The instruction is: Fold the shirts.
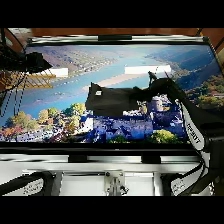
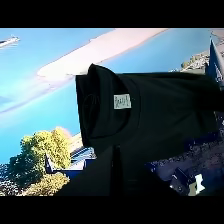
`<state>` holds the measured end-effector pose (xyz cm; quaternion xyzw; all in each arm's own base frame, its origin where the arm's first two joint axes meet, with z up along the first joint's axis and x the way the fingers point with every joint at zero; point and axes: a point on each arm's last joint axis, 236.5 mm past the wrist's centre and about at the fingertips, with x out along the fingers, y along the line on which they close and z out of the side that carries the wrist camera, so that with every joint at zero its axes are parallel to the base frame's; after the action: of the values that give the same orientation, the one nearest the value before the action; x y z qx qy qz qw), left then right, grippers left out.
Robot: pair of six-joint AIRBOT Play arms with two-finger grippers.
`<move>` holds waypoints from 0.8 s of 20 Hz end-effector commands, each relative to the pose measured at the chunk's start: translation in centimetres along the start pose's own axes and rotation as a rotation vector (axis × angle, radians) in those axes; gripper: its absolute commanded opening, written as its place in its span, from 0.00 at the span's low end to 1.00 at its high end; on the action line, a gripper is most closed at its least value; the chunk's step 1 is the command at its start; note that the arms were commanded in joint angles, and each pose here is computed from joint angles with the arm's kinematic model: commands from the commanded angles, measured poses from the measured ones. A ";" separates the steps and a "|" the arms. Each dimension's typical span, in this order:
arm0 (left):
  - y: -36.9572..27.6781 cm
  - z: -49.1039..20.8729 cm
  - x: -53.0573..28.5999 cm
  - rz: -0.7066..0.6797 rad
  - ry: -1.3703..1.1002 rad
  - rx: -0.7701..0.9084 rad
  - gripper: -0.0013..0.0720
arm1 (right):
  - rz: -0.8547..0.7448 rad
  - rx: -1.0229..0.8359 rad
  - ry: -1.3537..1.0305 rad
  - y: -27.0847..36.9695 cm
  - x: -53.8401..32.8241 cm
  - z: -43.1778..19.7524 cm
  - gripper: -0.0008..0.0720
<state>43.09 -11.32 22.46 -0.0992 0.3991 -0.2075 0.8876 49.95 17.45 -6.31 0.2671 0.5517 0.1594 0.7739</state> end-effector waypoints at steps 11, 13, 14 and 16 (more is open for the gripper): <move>-3.2 -3.0 0.6 -0.056 0.122 0.039 0.06 | -0.175 0.437 -0.731 -23.6 -20.1 19.0 0.13; -3.8 -3.2 0.8 -0.065 0.128 0.049 0.06 | -0.220 0.542 -0.664 -27.1 -21.1 16.5 0.13; -4.1 -3.3 0.8 -0.070 0.130 0.055 0.06 | -0.241 0.615 -0.633 -28.5 -21.5 15.2 0.12; -4.3 -3.4 0.9 -0.074 0.132 0.059 0.06 | -0.336 0.732 -0.562 -30.9 -22.4 12.1 0.12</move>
<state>40.13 -15.05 21.18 -0.0767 0.4442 -0.2521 0.8563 57.09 -19.12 -1.73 0.4353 0.3222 -0.1706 0.8231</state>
